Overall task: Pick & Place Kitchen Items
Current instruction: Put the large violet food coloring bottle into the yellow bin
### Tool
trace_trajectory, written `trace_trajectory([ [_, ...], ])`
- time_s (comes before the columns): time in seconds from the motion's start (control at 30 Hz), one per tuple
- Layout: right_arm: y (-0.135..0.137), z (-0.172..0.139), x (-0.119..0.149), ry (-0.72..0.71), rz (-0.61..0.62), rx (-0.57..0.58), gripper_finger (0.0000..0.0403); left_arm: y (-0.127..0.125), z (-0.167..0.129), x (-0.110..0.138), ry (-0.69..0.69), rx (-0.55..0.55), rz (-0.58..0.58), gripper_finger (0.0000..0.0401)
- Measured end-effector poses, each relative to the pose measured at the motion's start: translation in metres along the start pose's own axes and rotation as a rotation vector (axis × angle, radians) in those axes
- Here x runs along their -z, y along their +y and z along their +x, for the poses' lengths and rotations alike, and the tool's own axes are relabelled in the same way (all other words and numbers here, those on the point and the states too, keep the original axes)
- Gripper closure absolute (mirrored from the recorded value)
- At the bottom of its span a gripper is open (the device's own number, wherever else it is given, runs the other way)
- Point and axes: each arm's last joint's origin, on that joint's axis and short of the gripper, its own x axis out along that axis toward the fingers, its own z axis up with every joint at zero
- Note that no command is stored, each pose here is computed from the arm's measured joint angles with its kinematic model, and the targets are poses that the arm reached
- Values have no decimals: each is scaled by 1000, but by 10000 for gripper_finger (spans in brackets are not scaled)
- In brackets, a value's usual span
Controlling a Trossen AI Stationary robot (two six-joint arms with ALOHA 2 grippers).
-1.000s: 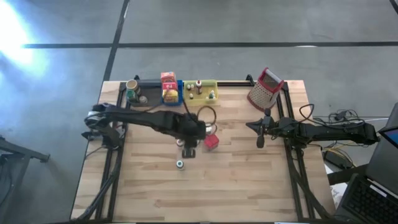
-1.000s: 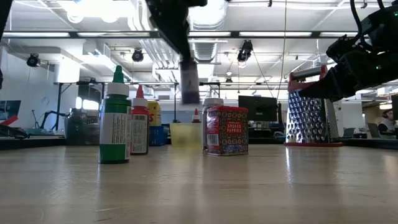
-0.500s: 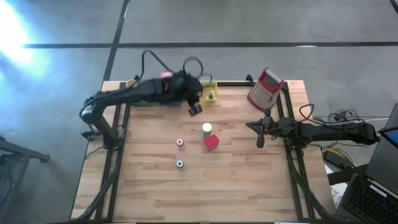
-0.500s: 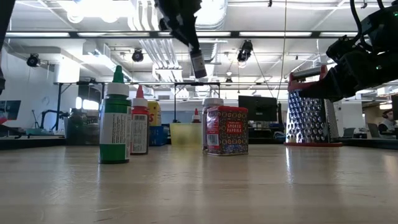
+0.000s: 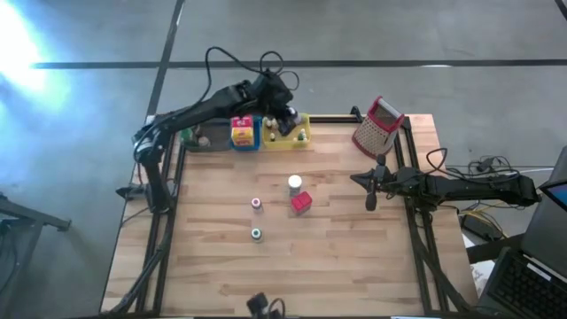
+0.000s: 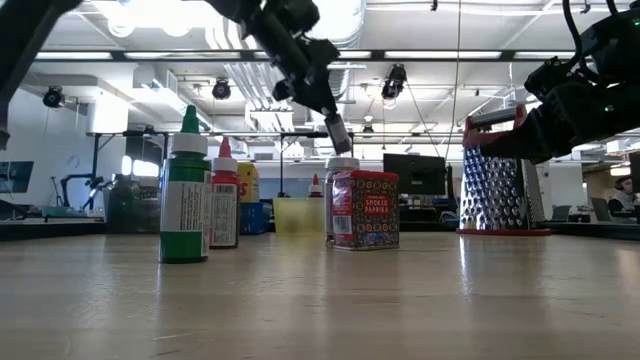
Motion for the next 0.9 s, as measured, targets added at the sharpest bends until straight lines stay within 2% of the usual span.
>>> trace_trajectory([
  [0.27, 0, 0, 0, 0, 0, 0, 394, 18, 36, -8, 43, -38, 12, 273],
  [0.47, 0, 0, 0, 0, 0, 0, 394, 36, 65, 4, 132, -66, 12, 273],
  [0.63, 0, 0, 0, 0, 0, 0, 394, 44, 78, 11, 161, -75, 10, 273],
  [0.9, 0, 0, 0, 1, 0, 1, 394, 47, 87, 15, 175, -72, 90, 273],
])
